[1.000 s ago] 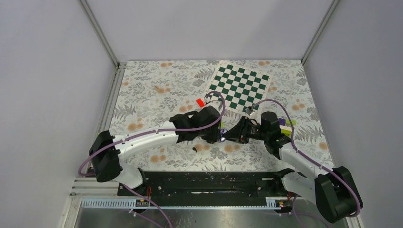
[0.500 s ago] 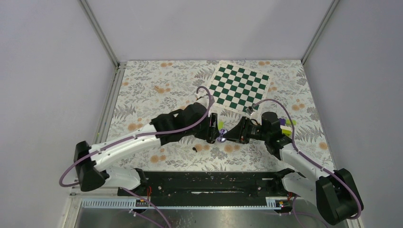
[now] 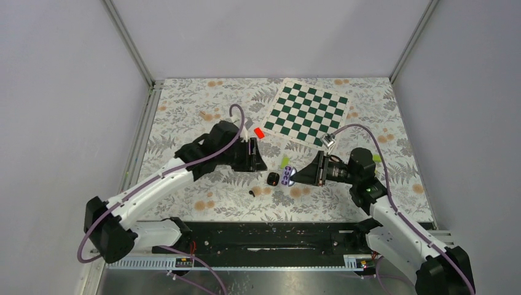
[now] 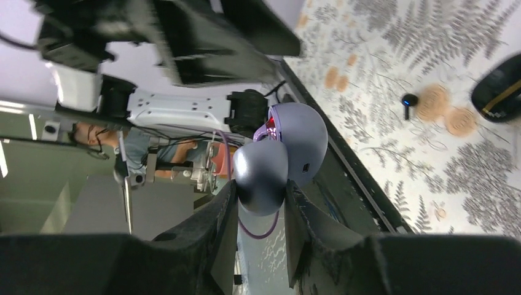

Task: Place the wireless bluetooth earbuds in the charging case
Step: Close the charging case.

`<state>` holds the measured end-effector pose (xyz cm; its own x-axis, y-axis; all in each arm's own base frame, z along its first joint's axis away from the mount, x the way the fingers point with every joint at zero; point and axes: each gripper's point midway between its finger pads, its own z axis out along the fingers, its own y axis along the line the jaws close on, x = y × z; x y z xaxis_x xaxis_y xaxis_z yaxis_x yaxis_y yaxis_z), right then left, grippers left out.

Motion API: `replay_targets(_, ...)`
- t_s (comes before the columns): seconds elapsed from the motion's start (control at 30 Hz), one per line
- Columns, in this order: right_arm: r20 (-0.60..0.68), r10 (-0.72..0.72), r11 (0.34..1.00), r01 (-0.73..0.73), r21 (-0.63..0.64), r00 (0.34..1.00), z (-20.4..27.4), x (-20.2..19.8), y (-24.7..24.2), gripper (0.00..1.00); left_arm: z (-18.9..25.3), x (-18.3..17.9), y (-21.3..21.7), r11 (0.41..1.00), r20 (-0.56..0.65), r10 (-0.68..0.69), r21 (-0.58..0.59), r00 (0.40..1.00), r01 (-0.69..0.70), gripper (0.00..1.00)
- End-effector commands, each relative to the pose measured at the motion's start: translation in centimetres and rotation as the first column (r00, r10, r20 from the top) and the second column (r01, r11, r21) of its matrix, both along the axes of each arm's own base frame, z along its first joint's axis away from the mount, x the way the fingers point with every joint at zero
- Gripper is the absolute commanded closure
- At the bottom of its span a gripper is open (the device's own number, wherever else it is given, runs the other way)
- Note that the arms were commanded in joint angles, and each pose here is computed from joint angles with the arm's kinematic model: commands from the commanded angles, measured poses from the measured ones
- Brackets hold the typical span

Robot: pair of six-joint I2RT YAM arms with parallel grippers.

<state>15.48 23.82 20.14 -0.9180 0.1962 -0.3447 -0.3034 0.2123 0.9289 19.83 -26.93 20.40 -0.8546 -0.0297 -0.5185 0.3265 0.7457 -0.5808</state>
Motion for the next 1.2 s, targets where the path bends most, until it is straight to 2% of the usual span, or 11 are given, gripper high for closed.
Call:
replay_targets(0.0, 0.193, 0.060, 0.989, -0.084, 0.122, 0.979, 6.4, -1.0, 0.3, 1.00, 0.1, -1.0, -4.2, 0.982, -0.070, -0.136, -0.143, 0.988, 0.125, 0.54)
replay_targets(0.27, 0.216, 0.064, 0.974, -0.109, 0.199, 0.974, 8.1, -1.0, 1.0, 1.00, -0.6, -1.6, -8.5, 0.944, -0.141, -0.221, -0.280, 0.965, 0.175, 0.55)
replay_targets(0.47, 0.201, 0.072, 0.954, -0.126, 0.273, 0.977, 9.0, -0.7, 1.3, 1.00, -1.0, -2.3, -9.6, 0.921, -0.188, -0.258, -0.345, 0.948, 0.183, 0.57)
replay_targets(0.6, 0.166, 0.066, 0.964, -0.106, 0.245, 0.984, 7.5, -0.1, 1.5, 1.00, -0.2, -2.6, -9.8, 0.904, -0.179, -0.273, -0.384, 0.945, 0.188, 0.57)
replay_targets(0.87, 0.093, 0.038, 0.993, -0.048, 0.106, 0.995, 3.2, 0.6, 1.4, 1.00, 1.5, -2.7, -10.1, 0.872, -0.155, -0.273, -0.457, 0.949, 0.177, 0.57)
replay_targets(1.17, 0.108, 0.050, 0.990, -0.063, 0.124, 0.993, 3.7, 0.0, 1.3, 1.00, 1.2, -1.8, -8.8, 0.882, -0.156, -0.209, -0.457, 0.965, 0.117, 0.57)
